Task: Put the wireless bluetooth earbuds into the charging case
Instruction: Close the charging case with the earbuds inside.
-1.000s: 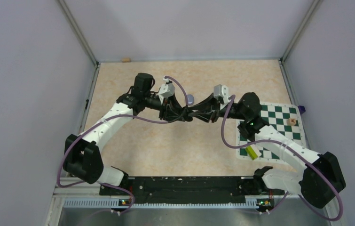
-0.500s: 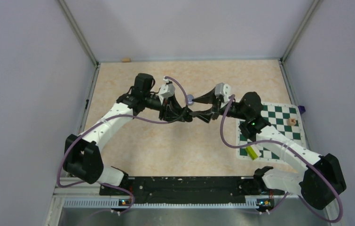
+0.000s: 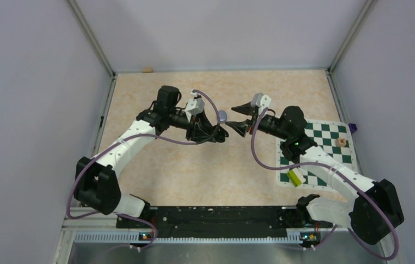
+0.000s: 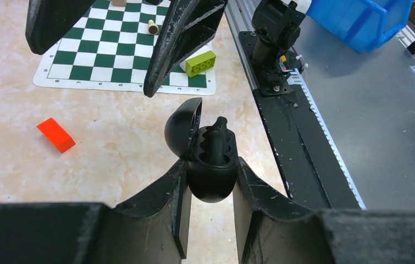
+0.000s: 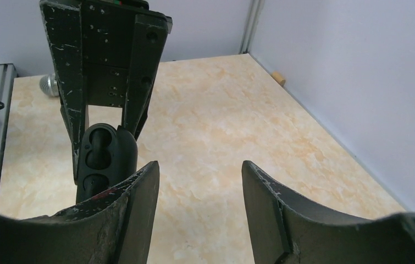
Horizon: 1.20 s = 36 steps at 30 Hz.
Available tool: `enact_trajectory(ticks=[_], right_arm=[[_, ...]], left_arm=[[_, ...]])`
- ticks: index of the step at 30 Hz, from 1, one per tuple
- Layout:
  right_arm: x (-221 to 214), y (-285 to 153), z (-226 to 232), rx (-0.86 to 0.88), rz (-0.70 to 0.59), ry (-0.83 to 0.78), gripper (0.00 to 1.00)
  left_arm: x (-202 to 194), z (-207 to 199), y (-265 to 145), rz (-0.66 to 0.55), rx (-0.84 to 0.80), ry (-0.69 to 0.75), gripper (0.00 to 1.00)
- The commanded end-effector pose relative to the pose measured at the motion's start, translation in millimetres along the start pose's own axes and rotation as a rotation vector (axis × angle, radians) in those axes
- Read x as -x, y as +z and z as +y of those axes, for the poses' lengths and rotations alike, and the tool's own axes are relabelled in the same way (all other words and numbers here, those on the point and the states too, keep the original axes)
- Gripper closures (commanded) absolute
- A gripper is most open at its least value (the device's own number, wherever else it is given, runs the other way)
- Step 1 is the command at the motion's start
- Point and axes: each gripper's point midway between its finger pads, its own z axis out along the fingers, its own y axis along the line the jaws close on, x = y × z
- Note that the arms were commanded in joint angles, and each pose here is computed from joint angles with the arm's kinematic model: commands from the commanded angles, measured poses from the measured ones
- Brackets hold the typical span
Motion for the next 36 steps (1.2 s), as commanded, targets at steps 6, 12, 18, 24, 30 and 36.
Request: enact_trajectory(ticks=[6, 12, 18, 24, 30, 36], right_arm=[[7, 3, 4, 0.065, -0.012, -0.065, 0.43], [-1, 5, 10, 0.108, 0.009, -0.055, 0.42], [0, 4, 19, 0.163, 0.004, -0.050, 0.42], [9, 1, 32, 0.224, -0.030, -0.047, 0.42], [11, 0, 35, 0.236, -0.037, -0.048, 0.42], [16, -3, 44, 0.286, -0.057, -0.040, 0.42]], left_arm=[[10, -8, 0, -0.021, -0.035, 0.037, 1.00], [10, -8, 1, -0.020, -0.038, 0.035, 1.00], [9, -8, 1, -0.019, -0.036, 0.035, 1.00], [10, -8, 1, -0.019, -0.035, 0.037, 1.00], [10, -8, 1, -0.018, -0.034, 0.037, 1.00], [10, -7, 1, -0.018, -0.034, 0.037, 1.00]])
